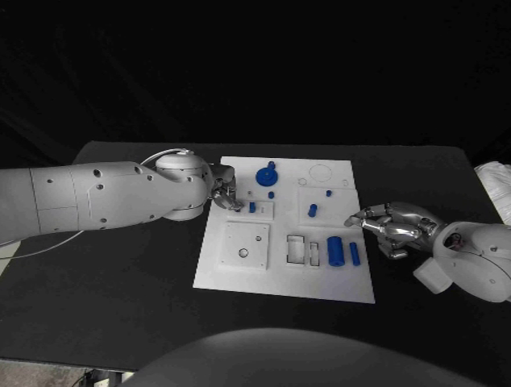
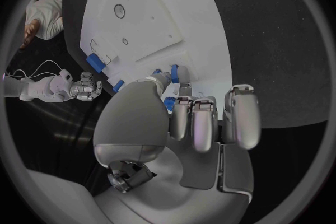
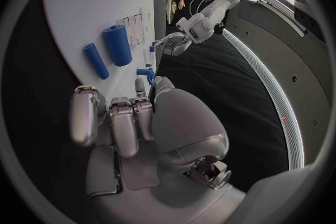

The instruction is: Assemble the parts on the task board

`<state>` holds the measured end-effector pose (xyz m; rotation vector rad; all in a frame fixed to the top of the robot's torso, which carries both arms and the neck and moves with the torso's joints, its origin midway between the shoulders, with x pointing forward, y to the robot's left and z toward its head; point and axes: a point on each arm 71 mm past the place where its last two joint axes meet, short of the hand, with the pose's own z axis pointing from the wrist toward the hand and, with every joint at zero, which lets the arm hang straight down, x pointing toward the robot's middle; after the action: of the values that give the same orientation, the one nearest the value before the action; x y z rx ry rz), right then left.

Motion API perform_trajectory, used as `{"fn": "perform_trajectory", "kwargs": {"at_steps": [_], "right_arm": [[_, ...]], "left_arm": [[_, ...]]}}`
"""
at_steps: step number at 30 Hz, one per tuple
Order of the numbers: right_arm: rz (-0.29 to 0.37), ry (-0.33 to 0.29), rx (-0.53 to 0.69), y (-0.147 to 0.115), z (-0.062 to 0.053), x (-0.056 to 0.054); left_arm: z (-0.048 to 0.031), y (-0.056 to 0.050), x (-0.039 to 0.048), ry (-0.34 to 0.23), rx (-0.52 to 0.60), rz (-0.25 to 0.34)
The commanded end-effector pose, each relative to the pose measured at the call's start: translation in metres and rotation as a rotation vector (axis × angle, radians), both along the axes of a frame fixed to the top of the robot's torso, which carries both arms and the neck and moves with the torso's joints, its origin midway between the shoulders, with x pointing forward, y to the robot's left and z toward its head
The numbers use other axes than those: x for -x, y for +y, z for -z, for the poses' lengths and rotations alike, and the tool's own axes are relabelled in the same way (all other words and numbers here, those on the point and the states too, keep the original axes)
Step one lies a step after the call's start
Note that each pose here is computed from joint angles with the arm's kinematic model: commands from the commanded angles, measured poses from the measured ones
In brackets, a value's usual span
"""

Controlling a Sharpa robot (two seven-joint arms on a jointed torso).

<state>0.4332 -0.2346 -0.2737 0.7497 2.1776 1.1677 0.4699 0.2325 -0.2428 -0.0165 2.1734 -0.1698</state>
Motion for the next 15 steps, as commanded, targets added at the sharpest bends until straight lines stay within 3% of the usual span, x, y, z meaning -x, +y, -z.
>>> {"fn": "perform_trajectory", "kwargs": {"at_steps": [1,15], "right_arm": [[-0.018,0.003,-0.006,0.0016,0.0001,0.0010],[-0.019,0.005,-0.004,0.0018,0.0004,0.0007]], "left_arm": [[0.0036,0.0001,0.0017,0.016,-0.011,-0.001],[0.0069,-0.0002,0.0025,0.031,0.004,-0.003]]}}
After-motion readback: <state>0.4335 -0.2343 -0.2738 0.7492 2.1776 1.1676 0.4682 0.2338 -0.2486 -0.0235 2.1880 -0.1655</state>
